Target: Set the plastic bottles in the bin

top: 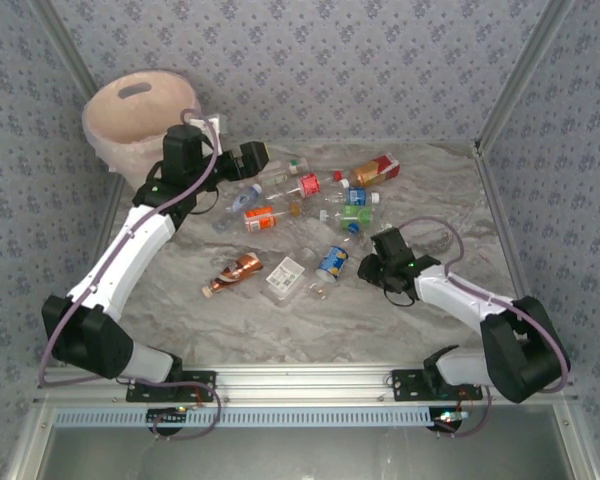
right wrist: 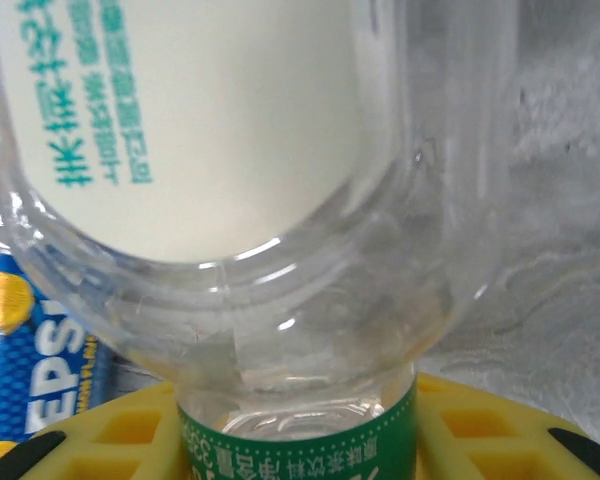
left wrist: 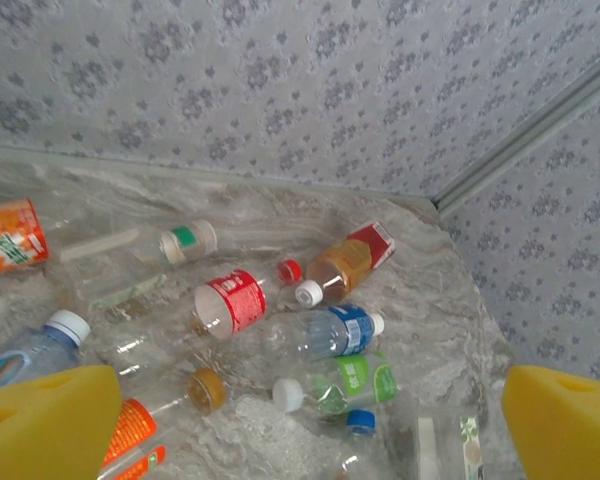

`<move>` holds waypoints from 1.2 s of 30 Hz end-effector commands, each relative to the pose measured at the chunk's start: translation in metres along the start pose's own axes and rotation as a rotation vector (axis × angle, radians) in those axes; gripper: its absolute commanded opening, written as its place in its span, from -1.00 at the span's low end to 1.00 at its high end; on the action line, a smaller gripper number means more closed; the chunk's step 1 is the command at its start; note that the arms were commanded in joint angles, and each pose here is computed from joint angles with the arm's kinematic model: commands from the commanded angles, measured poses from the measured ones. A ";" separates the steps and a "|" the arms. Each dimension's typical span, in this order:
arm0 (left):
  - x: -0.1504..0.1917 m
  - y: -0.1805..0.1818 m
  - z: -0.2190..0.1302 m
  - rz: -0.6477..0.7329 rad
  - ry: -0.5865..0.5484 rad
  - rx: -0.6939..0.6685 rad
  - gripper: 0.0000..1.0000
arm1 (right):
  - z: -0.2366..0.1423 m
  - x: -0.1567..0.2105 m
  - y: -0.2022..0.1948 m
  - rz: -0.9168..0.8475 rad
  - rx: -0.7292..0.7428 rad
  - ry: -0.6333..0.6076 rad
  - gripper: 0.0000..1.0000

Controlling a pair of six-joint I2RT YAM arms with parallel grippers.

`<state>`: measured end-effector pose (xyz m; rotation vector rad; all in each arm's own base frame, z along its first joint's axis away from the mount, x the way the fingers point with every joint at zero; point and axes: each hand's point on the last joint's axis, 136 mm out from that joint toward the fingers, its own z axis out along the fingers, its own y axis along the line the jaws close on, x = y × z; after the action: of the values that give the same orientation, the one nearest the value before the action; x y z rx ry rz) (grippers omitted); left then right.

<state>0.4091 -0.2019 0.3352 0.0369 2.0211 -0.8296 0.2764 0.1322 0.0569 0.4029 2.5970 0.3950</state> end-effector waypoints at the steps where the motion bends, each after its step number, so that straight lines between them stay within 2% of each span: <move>1: 0.009 -0.015 0.012 -0.027 0.044 0.102 0.96 | -0.016 -0.028 0.022 -0.120 -0.076 -0.123 -0.40; 7: 0.031 -0.028 0.033 -0.087 0.062 0.197 0.96 | -0.036 -0.042 0.075 -0.263 -0.303 -0.210 -0.50; 13: 0.073 -0.039 0.056 -0.117 0.151 0.217 0.96 | -0.046 -0.046 0.123 -0.331 -0.483 -0.272 -0.52; 18: 0.097 -0.053 0.067 -0.137 0.214 0.281 0.96 | -0.050 -0.043 0.152 -0.371 -0.589 -0.283 -0.50; 23: 0.103 -0.072 0.067 -0.118 0.224 0.385 0.96 | -0.053 -0.037 0.174 -0.421 -0.666 -0.267 -0.49; 27: 0.114 -0.064 0.071 -0.069 0.220 0.284 0.96 | -0.056 -0.037 0.187 -0.426 -0.702 -0.258 -0.48; 31: 0.125 -0.069 0.073 -0.022 0.239 0.276 0.96 | -0.059 -0.034 0.198 -0.429 -0.748 -0.230 -0.49; 36: 0.131 -0.060 0.079 -0.035 0.244 0.224 0.94 | -0.071 -0.031 0.211 -0.447 -0.825 -0.231 -0.49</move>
<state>0.3667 -0.3338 0.2457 0.2509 2.1451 -1.1700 0.3138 0.2842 0.1768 -0.3271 2.0726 1.0159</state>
